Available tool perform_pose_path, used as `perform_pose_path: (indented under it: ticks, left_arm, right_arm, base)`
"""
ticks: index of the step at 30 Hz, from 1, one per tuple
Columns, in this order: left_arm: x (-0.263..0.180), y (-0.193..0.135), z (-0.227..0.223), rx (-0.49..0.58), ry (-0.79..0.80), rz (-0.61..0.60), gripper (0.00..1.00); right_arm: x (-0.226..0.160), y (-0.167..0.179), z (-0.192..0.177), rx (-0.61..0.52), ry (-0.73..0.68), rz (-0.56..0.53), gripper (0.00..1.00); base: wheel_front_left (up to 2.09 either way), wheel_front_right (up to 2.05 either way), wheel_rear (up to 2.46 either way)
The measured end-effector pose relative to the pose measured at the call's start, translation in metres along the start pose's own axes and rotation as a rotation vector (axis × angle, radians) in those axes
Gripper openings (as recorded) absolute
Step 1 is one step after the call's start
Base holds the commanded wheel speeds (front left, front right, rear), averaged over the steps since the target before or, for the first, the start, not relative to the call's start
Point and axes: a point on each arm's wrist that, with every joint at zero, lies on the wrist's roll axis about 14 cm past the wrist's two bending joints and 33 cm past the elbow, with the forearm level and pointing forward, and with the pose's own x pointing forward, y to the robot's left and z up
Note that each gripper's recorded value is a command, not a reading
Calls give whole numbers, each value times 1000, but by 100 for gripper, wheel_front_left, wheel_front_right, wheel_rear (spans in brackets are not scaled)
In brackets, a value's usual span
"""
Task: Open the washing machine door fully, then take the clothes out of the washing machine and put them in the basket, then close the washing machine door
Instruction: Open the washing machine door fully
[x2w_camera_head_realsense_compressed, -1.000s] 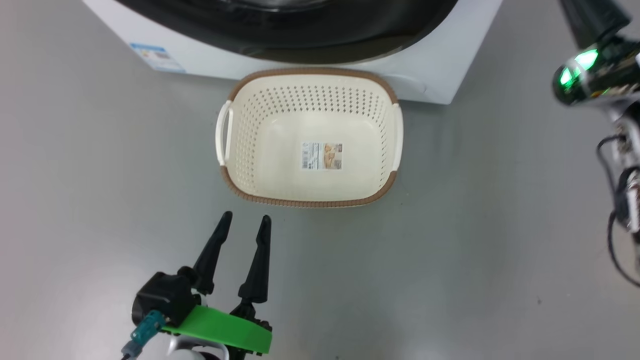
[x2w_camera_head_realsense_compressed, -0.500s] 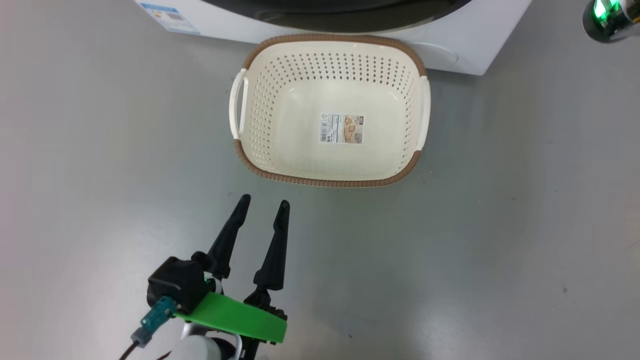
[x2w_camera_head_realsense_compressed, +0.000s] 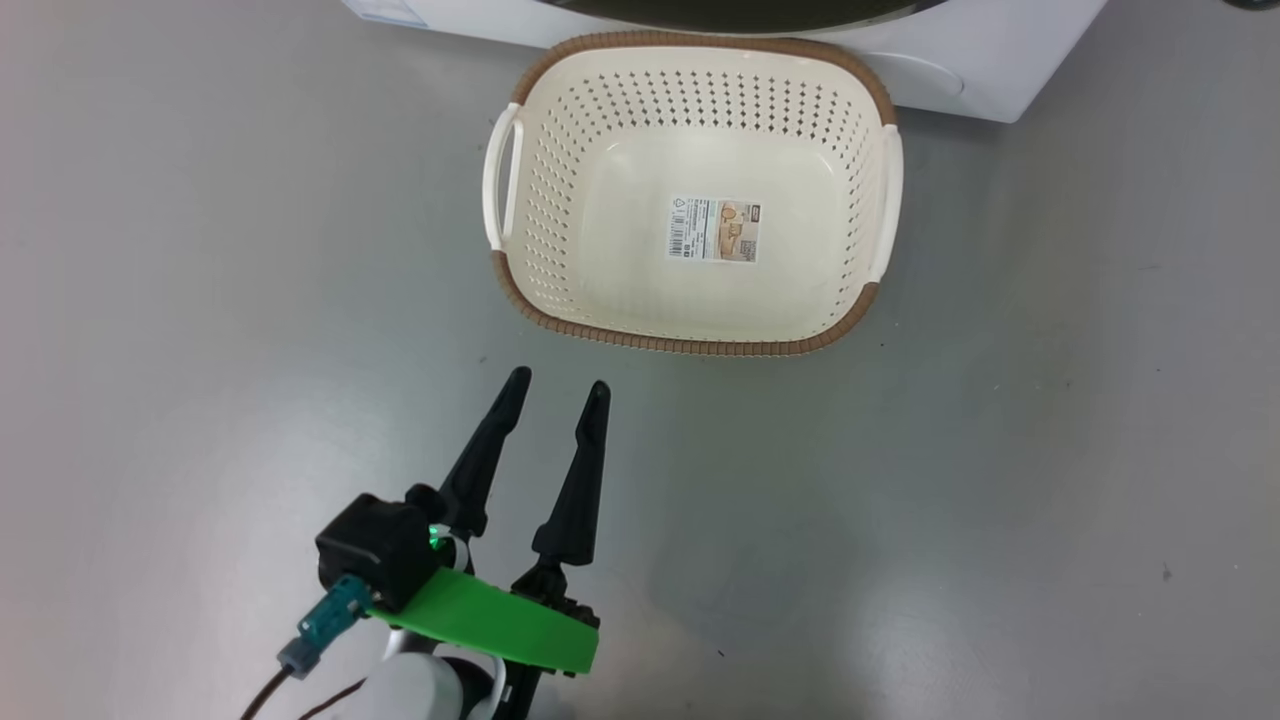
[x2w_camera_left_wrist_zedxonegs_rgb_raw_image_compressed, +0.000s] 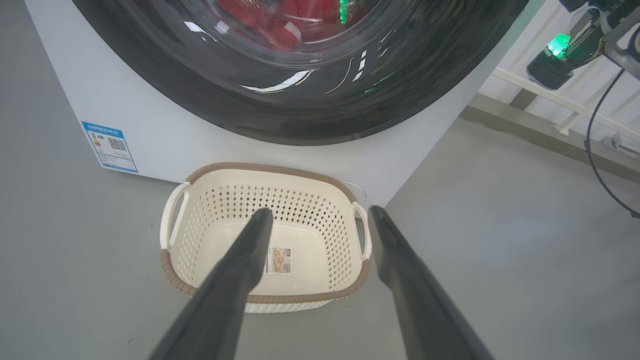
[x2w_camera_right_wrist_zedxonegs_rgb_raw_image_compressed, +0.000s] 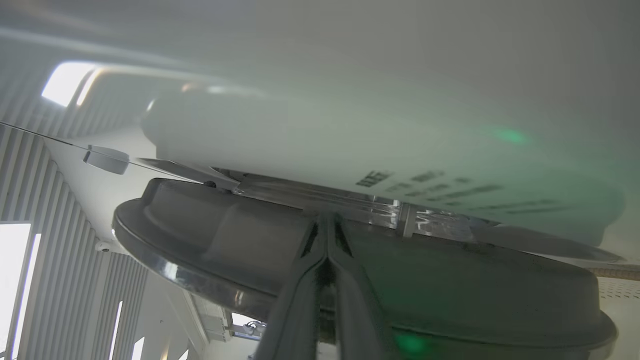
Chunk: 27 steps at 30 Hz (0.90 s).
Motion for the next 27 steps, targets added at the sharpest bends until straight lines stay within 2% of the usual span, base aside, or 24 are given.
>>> perform_pose_path:
  ticks: [11,27]
  left_arm:
    - [-2,-1,4,-4,-11,3,100]
    - [-10,-12,27,-9,-70,-25,100]
  right_arm:
    - [5,2,-11,-15,31,-9,0]
    - [-9,19,-51,-33,115,-22,0]
  base:
    - [0,0,0]
    - [0,0,0]
